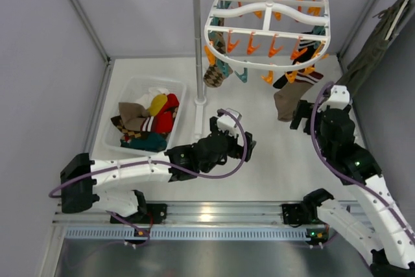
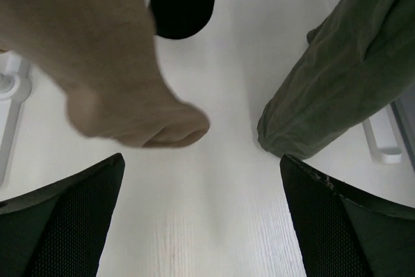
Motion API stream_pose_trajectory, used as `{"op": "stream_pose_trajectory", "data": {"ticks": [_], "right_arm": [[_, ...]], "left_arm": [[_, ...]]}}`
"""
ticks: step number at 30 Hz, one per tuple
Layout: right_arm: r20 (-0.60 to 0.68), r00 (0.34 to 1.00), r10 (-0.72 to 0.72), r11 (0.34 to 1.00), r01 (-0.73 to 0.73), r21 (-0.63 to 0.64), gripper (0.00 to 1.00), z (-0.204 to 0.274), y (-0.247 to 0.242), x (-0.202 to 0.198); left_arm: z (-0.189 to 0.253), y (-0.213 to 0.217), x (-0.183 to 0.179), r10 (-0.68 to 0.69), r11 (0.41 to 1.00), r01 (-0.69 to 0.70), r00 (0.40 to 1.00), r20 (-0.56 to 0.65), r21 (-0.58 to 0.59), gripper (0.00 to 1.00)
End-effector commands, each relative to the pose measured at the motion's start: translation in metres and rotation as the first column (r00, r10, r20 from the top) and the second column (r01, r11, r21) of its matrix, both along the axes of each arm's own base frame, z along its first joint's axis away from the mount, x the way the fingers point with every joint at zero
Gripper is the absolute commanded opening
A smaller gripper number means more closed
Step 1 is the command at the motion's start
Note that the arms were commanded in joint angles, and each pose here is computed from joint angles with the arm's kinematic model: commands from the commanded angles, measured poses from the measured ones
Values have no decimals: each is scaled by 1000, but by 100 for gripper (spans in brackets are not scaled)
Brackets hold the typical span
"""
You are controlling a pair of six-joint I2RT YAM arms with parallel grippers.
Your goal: Remove the socks clipped to the hanger
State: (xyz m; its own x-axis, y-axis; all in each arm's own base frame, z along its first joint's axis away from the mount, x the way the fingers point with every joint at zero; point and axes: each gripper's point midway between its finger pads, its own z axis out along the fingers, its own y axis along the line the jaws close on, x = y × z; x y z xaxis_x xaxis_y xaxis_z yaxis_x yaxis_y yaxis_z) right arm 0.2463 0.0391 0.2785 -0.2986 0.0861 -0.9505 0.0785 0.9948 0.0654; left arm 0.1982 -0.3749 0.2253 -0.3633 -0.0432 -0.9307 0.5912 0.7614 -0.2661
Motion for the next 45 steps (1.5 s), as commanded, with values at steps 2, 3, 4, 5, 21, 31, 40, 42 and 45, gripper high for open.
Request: {"op": "stream_pose_trajectory", "data": {"ticks": [2,3,4,5,21,31,40,42,45], "right_arm": [[132,980,149,984,-160,77,99,4,23,13],[158,966,205,973,-218,69,99,4,31,12],[171,960,222,972,-233,43,99,-3,31,12],[205,952,226,970,-239,43,99,3,32,15],[301,737,605,752,-654,89,91,-6,81,42],[299,732,613,742,-663,102,70,-17,84,46],[350,715,606,735,-671,99,21,-15,105,29],[369,738,565,767,-635,96,10,-13,104,29],[385,760,524,794,-599,101,0,-9,113,28]], "left_arm": [[12,42,13,145,989,-145,989,-4,13,99],[8,48,13,146,989,-146,989,-7,21,99],[6,54,15,155,988,-154,988,-10,24,99],[8,60,13,151,988,-151,988,-11,10,98],[16,64,-12,-13,1000,13,1000,-3,5,99],[32,55,-22,-81,996,80,997,-11,-44,99],[69,64,-33,-107,987,106,994,-7,-120,99],[79,64,-38,-135,981,133,991,0,-139,99],[94,63,-45,-180,971,180,984,18,-157,99]]}}
